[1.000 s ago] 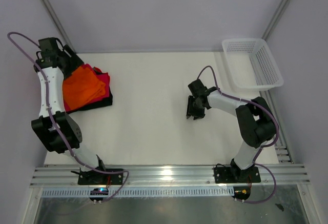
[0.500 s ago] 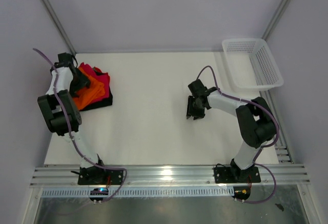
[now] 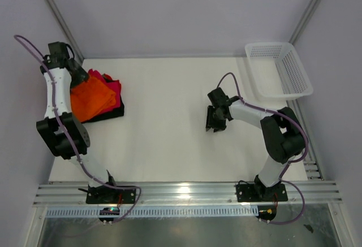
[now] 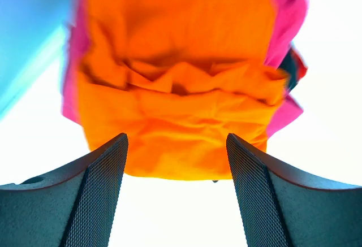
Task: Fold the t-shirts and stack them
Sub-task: Put the neatly folded tshirt into the corner of the board with the left arm
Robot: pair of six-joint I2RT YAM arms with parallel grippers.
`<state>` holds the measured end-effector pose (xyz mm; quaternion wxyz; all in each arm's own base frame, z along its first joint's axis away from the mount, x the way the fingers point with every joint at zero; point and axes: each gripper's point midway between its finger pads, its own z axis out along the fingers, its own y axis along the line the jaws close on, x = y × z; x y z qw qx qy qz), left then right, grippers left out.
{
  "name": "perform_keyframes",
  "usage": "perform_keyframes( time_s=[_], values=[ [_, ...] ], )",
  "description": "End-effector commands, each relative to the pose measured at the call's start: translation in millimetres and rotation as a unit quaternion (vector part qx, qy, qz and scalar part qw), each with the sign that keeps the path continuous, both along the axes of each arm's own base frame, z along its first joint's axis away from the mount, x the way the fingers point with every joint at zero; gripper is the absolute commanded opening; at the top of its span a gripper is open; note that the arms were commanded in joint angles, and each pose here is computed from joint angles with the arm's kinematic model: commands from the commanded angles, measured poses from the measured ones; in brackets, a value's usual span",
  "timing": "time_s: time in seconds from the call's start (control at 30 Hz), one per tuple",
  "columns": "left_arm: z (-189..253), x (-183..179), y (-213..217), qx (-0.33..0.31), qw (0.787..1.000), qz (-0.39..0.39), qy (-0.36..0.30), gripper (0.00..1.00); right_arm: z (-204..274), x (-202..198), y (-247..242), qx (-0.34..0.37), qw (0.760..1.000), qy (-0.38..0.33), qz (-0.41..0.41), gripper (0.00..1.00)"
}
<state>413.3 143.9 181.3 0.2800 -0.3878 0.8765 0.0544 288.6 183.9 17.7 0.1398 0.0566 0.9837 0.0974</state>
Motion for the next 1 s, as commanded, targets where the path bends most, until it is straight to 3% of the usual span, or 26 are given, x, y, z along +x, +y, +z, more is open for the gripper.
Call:
perform_keyframes(
  time_s=[0.0, 0.23, 0.53, 0.7, 0.97],
  values=[
    [49, -13, 23, 0.080, 0.997, 0.007, -0.009, 0.73, -7, 0, 4, 0.008, 1.000, 0.003, -0.002, 0.44],
    [-12, -26, 34, 0.090, 0.992, 0.014, 0.089, 0.73, -8, -1, 4, 0.011, 1.000, 0.008, -0.004, 0.45],
    [-116, -32, 31, 0.044, 0.975, 0.009, 0.218, 0.71, -3, -7, -7, -0.009, 1.000, 0.000, -0.002, 0.45],
    [-111, -24, 23, 0.023, 0.982, 0.014, 0.187, 0.71, -1, -9, -20, -0.036, 0.999, -0.010, -0.004, 0.45],
    [-13, -2, 6, 0.007, 0.999, 0.005, 0.045, 0.70, -4, -9, -15, -0.026, 1.000, -0.002, -0.004, 0.45]
  ],
)
